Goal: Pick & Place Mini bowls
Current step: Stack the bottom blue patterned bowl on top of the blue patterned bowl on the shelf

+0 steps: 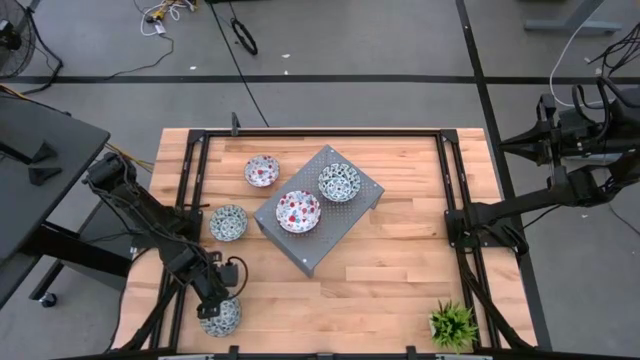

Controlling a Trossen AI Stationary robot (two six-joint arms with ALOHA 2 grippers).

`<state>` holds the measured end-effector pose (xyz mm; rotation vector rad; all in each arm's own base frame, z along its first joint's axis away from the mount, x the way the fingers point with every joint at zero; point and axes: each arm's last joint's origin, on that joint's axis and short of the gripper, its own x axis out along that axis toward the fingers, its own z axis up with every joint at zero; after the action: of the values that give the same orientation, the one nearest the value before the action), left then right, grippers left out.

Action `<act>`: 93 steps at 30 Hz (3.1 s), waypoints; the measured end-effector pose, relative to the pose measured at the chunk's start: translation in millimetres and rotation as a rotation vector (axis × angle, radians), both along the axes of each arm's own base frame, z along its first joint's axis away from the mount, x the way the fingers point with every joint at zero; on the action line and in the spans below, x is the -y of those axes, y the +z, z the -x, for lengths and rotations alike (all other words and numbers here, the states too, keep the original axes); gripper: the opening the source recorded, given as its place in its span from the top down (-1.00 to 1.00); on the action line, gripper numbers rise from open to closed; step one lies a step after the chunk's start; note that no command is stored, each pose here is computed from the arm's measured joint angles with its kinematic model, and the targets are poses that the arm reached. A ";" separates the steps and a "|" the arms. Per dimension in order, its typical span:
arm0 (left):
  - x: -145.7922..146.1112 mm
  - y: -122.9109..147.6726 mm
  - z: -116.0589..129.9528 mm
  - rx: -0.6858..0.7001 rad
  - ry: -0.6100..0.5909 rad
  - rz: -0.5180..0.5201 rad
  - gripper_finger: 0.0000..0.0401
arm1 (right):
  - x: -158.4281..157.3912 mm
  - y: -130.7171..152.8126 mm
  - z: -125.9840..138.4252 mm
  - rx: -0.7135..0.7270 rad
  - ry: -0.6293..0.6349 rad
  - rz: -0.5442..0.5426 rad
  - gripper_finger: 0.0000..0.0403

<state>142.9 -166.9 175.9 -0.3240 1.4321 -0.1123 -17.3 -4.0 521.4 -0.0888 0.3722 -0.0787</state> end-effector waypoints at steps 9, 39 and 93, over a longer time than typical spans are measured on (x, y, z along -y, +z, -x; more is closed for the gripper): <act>1.0 11.9 1.3 -0.013 -0.024 0.056 0.95 | 0.0 0.0 0.0 0.000 0.000 0.000 0.87; -17.1 177.0 -56.6 0.466 -0.069 0.197 0.96 | 0.0 0.0 0.1 0.000 0.000 0.000 0.87; -230.6 280.6 -161.4 0.940 0.500 0.366 0.96 | 0.0 0.0 -0.1 0.000 0.000 0.000 0.87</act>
<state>304.3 63.7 456.5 -0.7965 0.3679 -0.0974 -17.2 -4.0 521.4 -0.0888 0.3724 -0.0784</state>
